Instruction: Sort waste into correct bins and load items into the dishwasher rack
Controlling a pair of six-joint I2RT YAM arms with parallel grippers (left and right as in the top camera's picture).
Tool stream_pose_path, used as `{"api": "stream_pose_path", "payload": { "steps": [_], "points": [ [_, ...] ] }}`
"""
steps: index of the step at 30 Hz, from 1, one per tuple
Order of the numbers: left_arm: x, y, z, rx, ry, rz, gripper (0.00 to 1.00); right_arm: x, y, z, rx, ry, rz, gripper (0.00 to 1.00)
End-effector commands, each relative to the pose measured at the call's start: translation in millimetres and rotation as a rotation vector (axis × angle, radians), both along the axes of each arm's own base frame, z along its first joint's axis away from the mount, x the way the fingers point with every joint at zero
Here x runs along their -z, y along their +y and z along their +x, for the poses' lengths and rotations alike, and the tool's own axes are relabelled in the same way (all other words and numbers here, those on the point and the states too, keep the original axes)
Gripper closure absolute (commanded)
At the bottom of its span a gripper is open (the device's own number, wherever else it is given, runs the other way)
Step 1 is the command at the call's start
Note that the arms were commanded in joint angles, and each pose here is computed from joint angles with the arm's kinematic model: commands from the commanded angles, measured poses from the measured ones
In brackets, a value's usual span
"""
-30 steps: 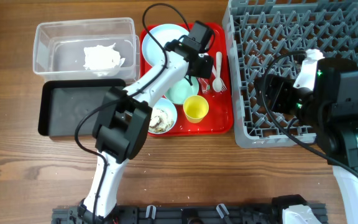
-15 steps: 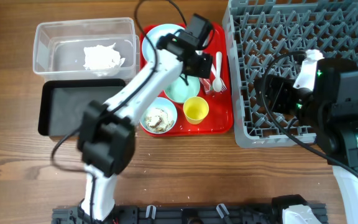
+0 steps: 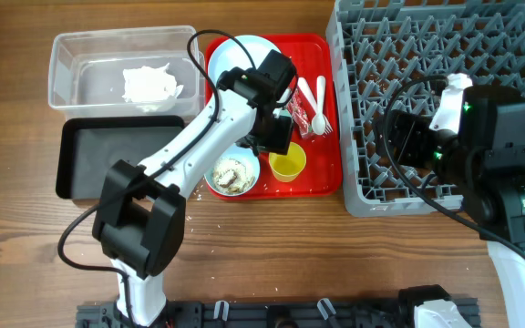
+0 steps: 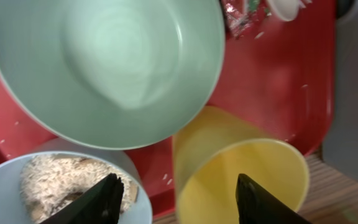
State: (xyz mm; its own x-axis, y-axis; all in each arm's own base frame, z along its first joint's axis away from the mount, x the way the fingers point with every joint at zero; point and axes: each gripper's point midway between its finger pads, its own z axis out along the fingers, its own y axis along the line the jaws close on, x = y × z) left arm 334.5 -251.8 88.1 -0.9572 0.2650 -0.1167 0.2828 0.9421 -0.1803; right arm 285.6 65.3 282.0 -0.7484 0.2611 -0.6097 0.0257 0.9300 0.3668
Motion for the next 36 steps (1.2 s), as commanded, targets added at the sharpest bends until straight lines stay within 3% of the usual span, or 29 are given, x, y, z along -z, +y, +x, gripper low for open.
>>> {"api": "stream_pose_path", "payload": {
  "steps": [1, 5, 8, 9, 10, 13, 15, 16, 21, 26, 33, 36],
  "points": [
    [7, -17, -10, 0.048, 0.026, -0.033, 0.38, -3, -4, 1, 0.017, -0.005, -0.008, 0.14],
    [24, -13, -10, 0.049, 0.036, 0.027, 0.44, -3, -4, 1, 0.017, -0.003, -0.008, 0.14],
    [31, -11, -9, 0.047, 0.041, 0.048, 0.6, -3, -4, 1, 0.017, -0.003, -0.008, 0.14],
    [31, -9, -7, 0.045, 0.032, 0.056, 0.75, -3, -4, 1, 0.017, -0.004, -0.007, 0.15],
    [31, -9, -7, 0.044, 0.03, 0.059, 0.96, -3, -4, 1, 0.018, -0.005, -0.006, 0.15],
    [19, -11, -7, 0.039, 0.038, 0.022, 0.96, -4, 0, 1, 0.002, -0.006, 0.013, 0.15],
    [-17, -12, -7, 0.018, 0.07, -0.101, 0.96, -9, 15, 3, -0.064, -0.02, 0.071, 0.04],
    [-35, -15, -6, 0.027, 0.082, -0.192, 0.96, -12, 25, 6, -0.12, -0.037, 0.095, 0.03],
    [-158, -4, 6, 0.067, 0.154, -0.907, 0.96, -20, 89, 25, -0.489, -0.083, 0.323, 0.0],
    [-223, 23, 12, 0.114, 0.185, -1.289, 0.96, -23, 128, 49, -0.753, -0.146, 0.528, 0.0],
    [-232, 22, 9, 0.146, 0.191, -1.339, 0.96, -53, 164, 40, -0.992, -0.285, 0.626, 0.01],
    [-232, 22, 9, 0.146, 0.19, -1.338, 0.96, -56, 178, 33, -1.04, -0.31, 0.619, 0.21]
  ]
}}
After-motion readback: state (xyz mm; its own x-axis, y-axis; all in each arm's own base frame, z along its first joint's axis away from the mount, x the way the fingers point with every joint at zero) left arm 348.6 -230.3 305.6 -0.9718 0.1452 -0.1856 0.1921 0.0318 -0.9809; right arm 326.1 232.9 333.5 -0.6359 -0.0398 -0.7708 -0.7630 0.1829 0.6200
